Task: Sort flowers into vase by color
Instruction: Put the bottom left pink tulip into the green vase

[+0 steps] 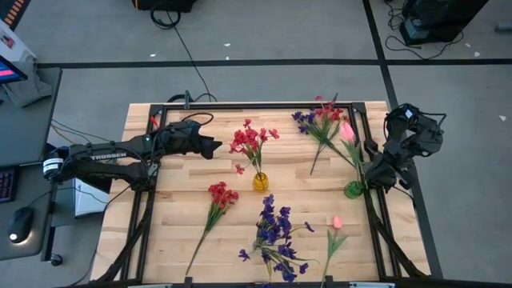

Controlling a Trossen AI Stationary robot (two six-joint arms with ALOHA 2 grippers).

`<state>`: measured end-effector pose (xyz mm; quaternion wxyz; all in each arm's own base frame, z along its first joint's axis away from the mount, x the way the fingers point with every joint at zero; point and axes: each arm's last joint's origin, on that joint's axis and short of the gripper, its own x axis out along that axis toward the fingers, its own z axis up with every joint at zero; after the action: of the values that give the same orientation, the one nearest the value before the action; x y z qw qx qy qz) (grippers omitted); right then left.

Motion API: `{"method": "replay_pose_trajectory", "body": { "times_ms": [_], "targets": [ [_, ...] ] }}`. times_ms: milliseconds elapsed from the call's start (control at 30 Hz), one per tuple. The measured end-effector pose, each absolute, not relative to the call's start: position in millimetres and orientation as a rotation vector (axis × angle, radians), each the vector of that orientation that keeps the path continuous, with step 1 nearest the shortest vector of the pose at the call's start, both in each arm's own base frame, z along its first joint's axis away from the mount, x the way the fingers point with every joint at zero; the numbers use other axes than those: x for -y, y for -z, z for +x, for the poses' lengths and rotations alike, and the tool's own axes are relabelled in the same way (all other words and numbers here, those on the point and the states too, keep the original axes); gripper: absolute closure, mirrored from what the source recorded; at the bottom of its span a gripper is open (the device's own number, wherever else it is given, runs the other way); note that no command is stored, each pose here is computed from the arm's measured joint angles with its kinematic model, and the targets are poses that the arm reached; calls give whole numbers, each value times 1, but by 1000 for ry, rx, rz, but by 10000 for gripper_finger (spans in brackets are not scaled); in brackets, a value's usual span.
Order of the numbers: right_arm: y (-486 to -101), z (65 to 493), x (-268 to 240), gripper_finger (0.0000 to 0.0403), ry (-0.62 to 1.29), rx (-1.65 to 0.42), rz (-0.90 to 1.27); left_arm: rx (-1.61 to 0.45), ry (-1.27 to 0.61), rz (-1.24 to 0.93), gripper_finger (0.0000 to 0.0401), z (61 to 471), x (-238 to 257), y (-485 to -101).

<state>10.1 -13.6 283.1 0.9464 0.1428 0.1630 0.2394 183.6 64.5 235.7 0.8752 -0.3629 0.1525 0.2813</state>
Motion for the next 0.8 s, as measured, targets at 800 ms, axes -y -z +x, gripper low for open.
{"method": "replay_pose_trajectory", "body": {
  "times_ms": [800],
  "targets": [
    [-285,12,17,402,-216,-278,576,26,-251,-817,122,219,-42,-265]
  ]
}}
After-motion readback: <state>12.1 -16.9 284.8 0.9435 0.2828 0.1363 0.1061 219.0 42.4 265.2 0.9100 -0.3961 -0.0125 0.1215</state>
